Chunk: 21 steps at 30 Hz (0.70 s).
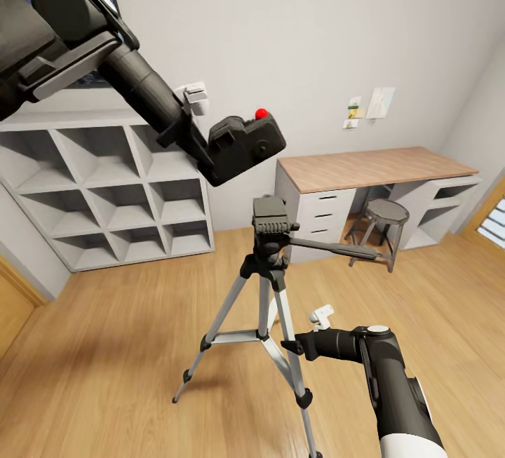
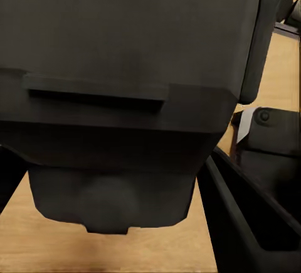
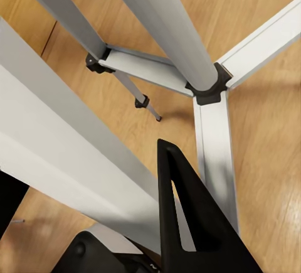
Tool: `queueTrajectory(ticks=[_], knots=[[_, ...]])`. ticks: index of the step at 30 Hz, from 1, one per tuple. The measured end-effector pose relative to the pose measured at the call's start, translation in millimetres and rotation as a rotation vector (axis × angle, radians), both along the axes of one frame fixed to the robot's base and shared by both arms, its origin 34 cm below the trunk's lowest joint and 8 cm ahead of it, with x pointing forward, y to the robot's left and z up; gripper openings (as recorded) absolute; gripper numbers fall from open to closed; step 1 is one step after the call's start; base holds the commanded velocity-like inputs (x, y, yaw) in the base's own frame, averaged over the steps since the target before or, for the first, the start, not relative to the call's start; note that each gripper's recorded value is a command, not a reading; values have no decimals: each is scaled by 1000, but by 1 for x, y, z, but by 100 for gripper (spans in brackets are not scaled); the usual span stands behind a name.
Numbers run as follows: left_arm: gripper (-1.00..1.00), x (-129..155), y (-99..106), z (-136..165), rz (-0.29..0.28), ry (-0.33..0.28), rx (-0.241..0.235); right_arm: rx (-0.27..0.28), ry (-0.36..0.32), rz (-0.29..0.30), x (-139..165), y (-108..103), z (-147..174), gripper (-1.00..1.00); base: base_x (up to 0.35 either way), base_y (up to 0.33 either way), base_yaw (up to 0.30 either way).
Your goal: Attach the digital camera to the camera tripod in the bedroom.
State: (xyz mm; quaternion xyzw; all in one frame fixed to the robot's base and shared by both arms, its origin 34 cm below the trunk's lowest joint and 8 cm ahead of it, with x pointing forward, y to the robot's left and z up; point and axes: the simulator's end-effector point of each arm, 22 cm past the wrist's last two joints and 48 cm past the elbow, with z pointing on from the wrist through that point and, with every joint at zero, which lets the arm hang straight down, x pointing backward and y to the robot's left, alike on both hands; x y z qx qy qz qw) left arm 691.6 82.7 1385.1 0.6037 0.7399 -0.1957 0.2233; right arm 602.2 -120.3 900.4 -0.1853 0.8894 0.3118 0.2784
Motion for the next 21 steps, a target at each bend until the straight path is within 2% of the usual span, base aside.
queueTrajectory(ticks=[6,17,21], knots=[[-100,1,8,-6,-54,-20,48,0,0,1,0,0,0,-100,0,0,0],[-100,1,7,-8,-75,-41,63,0,0,1,0,0,0,-100,0,0,0],[-100,-2,-1,-7,-90,-40,63,0,0,1,0,0,0,-100,0,0,0]])
